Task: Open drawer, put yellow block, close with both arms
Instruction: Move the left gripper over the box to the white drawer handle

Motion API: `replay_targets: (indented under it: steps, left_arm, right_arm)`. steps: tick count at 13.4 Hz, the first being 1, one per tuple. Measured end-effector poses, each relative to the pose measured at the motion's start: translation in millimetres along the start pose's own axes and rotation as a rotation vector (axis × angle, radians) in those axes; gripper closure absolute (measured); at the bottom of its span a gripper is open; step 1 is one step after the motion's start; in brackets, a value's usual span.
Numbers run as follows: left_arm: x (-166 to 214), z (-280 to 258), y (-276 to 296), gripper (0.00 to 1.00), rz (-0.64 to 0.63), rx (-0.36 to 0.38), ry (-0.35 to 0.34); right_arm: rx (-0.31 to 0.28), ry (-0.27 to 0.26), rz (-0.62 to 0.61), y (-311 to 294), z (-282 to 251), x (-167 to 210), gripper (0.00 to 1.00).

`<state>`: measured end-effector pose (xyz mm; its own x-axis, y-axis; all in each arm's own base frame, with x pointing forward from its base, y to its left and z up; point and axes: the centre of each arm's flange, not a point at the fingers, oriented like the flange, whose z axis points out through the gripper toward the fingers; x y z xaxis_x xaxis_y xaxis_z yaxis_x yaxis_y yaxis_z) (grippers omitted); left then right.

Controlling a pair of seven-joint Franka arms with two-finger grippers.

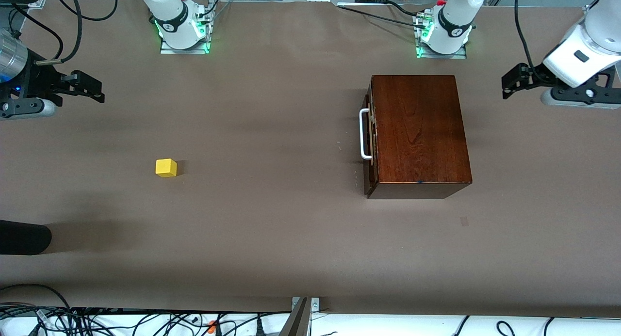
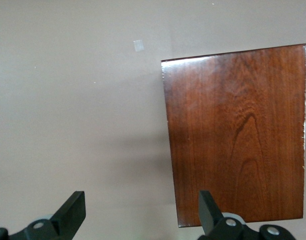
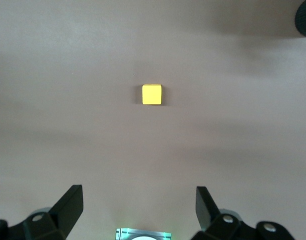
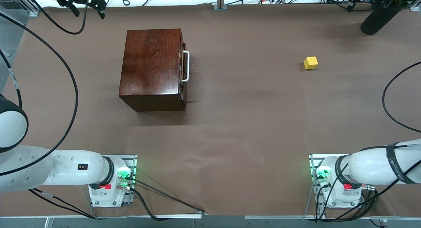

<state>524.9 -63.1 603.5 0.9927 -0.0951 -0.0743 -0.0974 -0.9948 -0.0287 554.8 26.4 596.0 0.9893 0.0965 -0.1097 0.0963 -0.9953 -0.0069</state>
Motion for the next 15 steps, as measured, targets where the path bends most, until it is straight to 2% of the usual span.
replay_targets:
  steps: [2, 3, 5, 7, 9, 15]
  left_arm:
    - [5.1, 4.4, 22.8, 0.00, 0.027, -0.087, -0.016]
    - [7.4, 12.4, 32.6, 0.00, 0.041, -0.112, -0.051]
    - [9.5, 33.1, 56.6, 0.00, 0.086, -0.126, -0.144]
    - [11.9, 48.2, 93.5, 0.00, 0.148, -0.127, -0.190]
    - [13.8, 61.1, 138.5, 0.00, 0.175, -0.121, -0.199]
    - [26.4, 109.4, 239.3, 0.00, 0.120, -0.134, -0.166]
  right_arm:
    - [0.000, 0.000, 0.000, 0.0, 0.0, 0.0, 0.00]
    - [0.000, 0.000, 0.000, 0.0, 0.0, 0.0, 0.00]
    - [0.000, 0.000, 0.000, 0.2, -0.1, 0.0, 0.00]
    - [0.000, 0.000, 0.000, 0.3, -0.1, 0.0, 0.00]
    - [0.000, 0.000, 0.001, 0.4, -0.1, 0.0, 0.00]
    - [0.000, 0.000, 0.001, 0.5, -0.2, 0.0, 0.00]
